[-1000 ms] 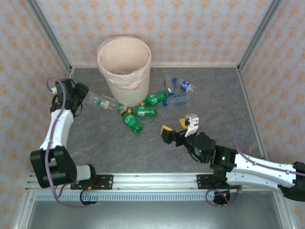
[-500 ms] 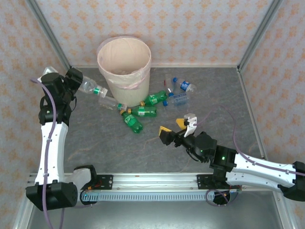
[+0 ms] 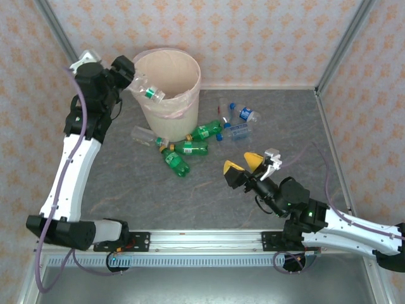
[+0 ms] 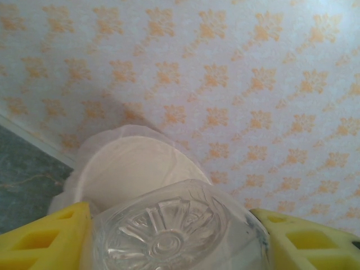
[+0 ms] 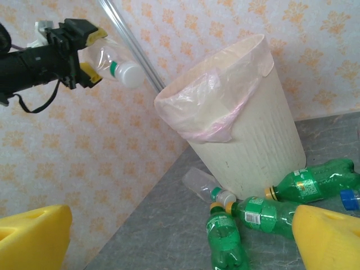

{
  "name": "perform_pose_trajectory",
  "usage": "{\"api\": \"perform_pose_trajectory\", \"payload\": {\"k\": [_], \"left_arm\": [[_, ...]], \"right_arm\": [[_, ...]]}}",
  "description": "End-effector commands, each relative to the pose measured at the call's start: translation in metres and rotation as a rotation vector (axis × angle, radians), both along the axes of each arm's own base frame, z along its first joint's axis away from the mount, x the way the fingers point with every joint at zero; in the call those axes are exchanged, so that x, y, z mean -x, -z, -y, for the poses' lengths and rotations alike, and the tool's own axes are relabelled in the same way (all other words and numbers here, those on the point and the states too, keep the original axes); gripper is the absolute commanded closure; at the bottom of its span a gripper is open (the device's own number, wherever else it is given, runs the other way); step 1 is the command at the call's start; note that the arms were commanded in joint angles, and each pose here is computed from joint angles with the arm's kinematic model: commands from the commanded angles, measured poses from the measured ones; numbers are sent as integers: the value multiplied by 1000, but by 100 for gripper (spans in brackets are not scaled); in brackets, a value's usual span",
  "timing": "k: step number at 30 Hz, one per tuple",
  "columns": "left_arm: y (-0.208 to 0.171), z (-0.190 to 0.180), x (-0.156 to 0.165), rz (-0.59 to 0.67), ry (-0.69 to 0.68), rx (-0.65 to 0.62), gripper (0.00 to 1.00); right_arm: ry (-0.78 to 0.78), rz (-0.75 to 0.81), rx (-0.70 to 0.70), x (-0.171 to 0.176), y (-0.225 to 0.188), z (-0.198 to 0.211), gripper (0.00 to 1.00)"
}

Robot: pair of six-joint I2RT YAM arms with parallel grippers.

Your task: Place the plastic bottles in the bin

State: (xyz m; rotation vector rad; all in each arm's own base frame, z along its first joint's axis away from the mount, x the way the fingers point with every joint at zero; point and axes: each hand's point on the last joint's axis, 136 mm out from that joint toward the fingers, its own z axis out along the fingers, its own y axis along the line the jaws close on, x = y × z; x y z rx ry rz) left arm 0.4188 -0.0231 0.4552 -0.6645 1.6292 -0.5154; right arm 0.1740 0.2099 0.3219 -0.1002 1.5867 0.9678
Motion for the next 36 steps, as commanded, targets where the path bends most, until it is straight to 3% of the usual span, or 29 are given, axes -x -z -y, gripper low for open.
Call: {"api": "perform_pose_trajectory", "payload": {"k": [1, 12, 21, 30, 36], "left_arm": [[-19, 8, -14, 15, -27, -110, 43], [-5, 16, -73, -84, -128, -377, 43], [41, 28, -100, -217, -175, -613, 41], [59, 39, -103, -232, -126, -603, 36], [47, 47, -94, -201, -74, -550, 16]], "right_arm": [[24, -18, -2, -2, 5, 4, 0], [31, -28, 6, -2, 6, 6, 0], [42, -37, 11, -3, 9, 8, 0], [51, -40, 17, -4, 13, 10, 0], [50, -46, 18, -4, 16, 10, 0]]}}
